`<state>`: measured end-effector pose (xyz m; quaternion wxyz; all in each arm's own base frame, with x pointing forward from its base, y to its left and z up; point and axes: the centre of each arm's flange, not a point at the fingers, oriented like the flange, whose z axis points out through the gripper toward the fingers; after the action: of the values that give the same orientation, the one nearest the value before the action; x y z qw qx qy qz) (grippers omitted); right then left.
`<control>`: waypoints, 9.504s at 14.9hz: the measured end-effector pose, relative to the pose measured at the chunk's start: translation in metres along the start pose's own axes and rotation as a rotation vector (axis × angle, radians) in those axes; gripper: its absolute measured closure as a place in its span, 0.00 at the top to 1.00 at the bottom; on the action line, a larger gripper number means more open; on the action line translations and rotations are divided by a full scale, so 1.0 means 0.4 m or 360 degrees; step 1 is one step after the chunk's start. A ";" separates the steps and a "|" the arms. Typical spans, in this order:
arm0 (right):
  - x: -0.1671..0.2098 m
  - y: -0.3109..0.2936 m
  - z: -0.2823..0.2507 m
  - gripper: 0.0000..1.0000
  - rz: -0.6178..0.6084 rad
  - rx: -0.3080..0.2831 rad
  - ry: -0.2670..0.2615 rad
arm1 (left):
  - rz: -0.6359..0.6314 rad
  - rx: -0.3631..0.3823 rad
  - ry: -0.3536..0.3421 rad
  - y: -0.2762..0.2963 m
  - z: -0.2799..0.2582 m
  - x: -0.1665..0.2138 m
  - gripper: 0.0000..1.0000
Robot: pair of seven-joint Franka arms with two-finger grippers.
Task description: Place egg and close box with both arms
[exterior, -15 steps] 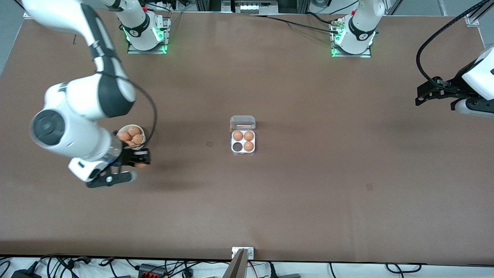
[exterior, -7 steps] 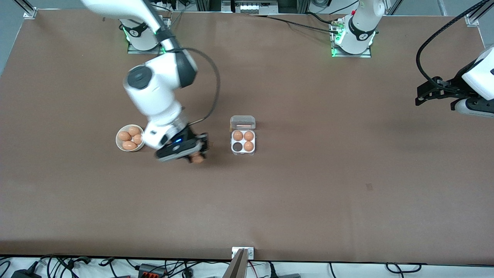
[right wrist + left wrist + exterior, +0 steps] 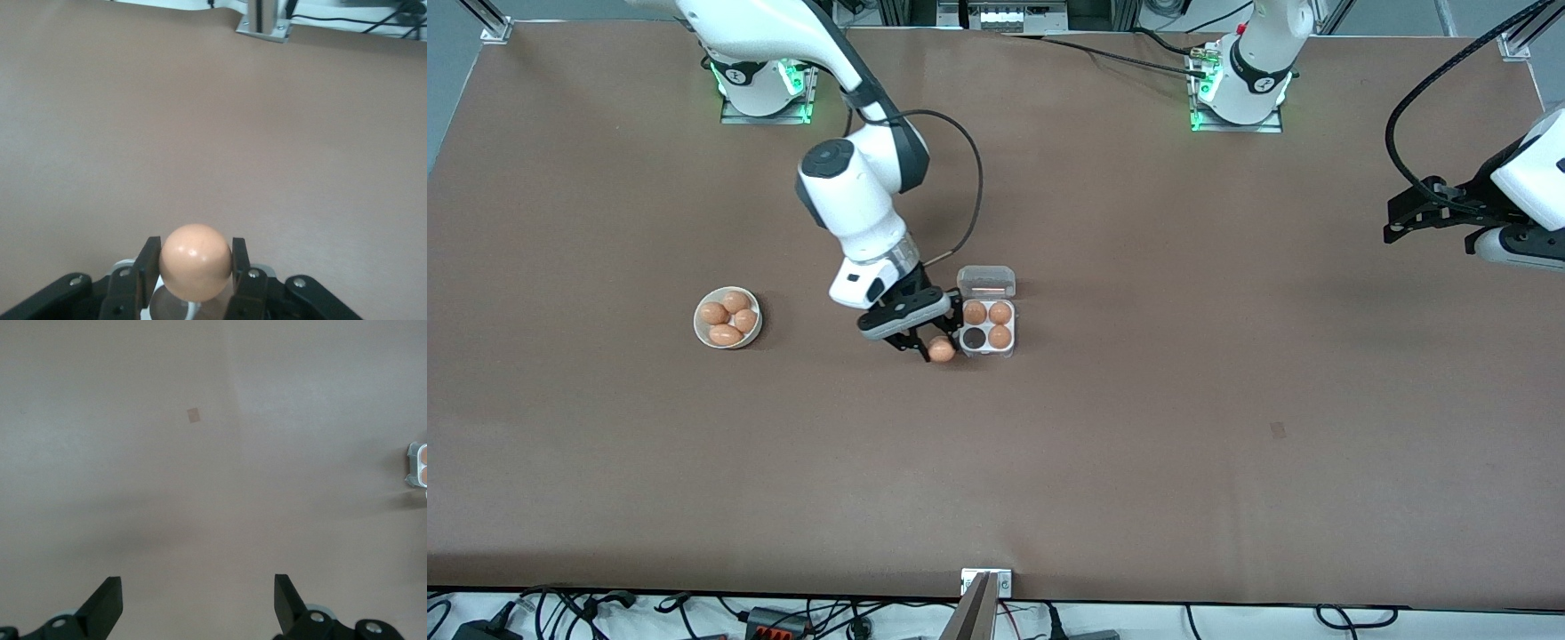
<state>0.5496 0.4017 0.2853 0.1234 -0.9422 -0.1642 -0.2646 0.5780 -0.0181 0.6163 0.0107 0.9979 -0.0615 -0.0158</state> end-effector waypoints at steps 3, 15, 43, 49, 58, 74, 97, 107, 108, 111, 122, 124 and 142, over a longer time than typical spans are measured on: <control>-0.066 -0.041 0.069 0.47 -0.0064 0.0011 0.0018 | 0.0000 0.0000 0.0000 0.000 0.000 0.000 1.00; -0.174 -0.089 0.158 0.47 -0.0161 -0.0001 -0.0035 | 0.0000 0.0000 0.0000 0.000 0.000 0.000 1.00; 0.211 0.814 -0.894 1.00 0.0912 -0.0455 -0.0637 | 0.0008 -0.0024 -0.0123 -0.005 0.071 0.022 0.91; 0.211 0.859 -1.027 1.00 0.0961 -0.0585 -0.0774 | 0.0030 -0.0037 -0.0232 0.009 0.099 0.015 0.32; 0.196 0.878 -0.995 1.00 0.0993 -0.0533 -0.0849 | 0.0181 -0.0063 -0.0395 0.361 0.134 -0.024 0.01; 0.228 0.779 -0.969 1.00 0.0859 -0.0507 -0.0852 | -0.0199 -0.0003 -0.0233 1.161 0.663 -0.164 0.01; 0.235 0.772 -0.976 1.00 0.0758 -0.0478 -0.0852 | -0.0113 0.0221 0.0201 1.212 0.828 -0.105 0.01; 0.236 0.769 -0.978 1.00 0.0754 -0.0478 -0.0852 | 0.0343 0.0348 -0.0164 0.725 0.441 0.060 0.01; 0.236 0.769 -0.978 1.00 0.0754 -0.0478 -0.0852 | 0.0342 0.0319 -0.0152 0.649 0.411 0.094 0.01; 0.236 0.769 -0.979 1.00 0.0754 -0.0478 -0.0851 | 0.0366 0.0262 -0.0121 0.450 0.338 0.164 0.12; 0.234 0.764 -0.991 1.00 0.0754 -0.0478 -0.0856 | 0.0211 -0.0025 -0.0158 0.180 0.155 0.169 1.00; 0.235 0.760 -0.989 1.00 0.0750 -0.0476 -0.0858 | 0.0114 -0.0100 -0.0184 0.137 0.125 0.149 1.00; 0.234 0.759 -0.989 1.00 0.0748 -0.0477 -0.0862 | -0.0151 -0.0045 0.0042 -0.018 0.044 -0.076 1.00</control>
<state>0.5576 0.0203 0.6196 -0.0062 -0.9975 0.0700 0.0083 0.5484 -0.0076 0.5993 0.0247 0.9996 -0.0139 -0.0040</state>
